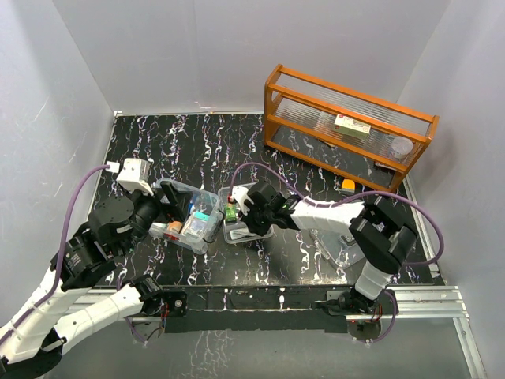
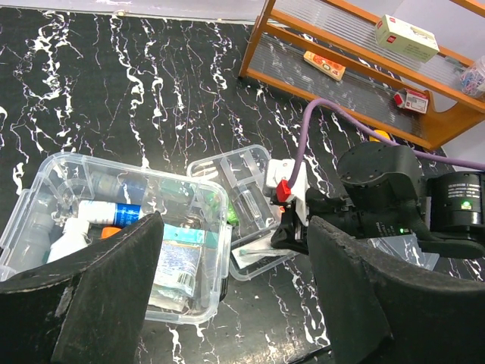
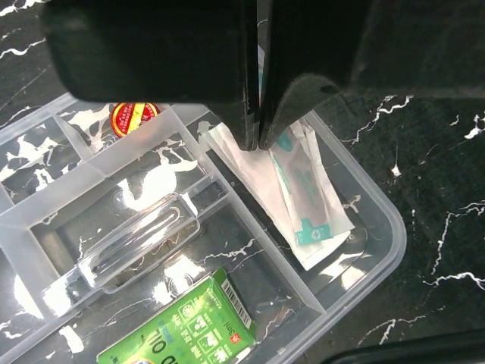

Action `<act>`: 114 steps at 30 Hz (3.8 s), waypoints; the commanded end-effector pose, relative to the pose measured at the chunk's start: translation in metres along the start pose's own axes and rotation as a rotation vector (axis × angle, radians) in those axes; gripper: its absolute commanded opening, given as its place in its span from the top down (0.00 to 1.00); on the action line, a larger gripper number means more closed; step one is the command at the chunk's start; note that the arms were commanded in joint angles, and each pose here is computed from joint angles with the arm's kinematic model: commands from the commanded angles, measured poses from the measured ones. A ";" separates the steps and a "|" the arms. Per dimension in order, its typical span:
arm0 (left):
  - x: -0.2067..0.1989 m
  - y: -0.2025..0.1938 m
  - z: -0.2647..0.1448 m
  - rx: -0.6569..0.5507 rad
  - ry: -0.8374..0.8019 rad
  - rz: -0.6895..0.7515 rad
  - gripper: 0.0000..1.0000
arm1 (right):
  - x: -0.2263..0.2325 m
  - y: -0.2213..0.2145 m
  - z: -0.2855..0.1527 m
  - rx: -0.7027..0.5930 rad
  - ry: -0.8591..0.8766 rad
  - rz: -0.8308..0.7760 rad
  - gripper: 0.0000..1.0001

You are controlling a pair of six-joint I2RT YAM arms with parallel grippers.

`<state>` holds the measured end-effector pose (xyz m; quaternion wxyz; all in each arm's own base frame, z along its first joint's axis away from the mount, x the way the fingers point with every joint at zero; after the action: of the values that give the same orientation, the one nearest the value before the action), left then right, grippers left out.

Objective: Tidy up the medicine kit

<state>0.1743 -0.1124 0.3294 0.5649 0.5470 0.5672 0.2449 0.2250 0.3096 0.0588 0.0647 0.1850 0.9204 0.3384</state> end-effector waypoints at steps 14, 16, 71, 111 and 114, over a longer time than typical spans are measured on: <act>0.003 0.000 -0.002 -0.017 0.004 -0.007 0.24 | -0.006 0.070 -0.036 -0.196 -0.065 0.068 0.84; 0.003 0.000 -0.002 -0.017 0.004 -0.007 0.24 | 0.001 0.063 -0.034 -0.181 -0.021 0.062 0.85; -0.009 -0.106 0.055 0.373 0.054 0.008 0.14 | -0.057 -0.005 -0.098 -0.117 -0.584 0.745 0.52; 0.040 -0.159 0.057 0.473 0.334 0.003 0.43 | -0.068 0.089 0.010 -0.118 -0.437 0.727 0.60; 0.043 -0.153 0.054 0.440 0.351 -0.008 0.45 | -0.065 0.087 0.020 -0.079 -0.429 0.717 0.60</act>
<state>0.1815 -0.1491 0.1556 0.3176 0.6283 0.6876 0.1778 0.3079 0.3366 0.0758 0.1403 0.5681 0.7574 0.2897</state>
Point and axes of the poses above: each gripper's point midway between its finger pads, its own z axis out along the fingers, its own x axis along the line the jaws close on, y = z × x, the point moved 2 cm from there along -z, back along the fingers, and after that the axes turned 6 degrees about -z, right-handed, at the moved point
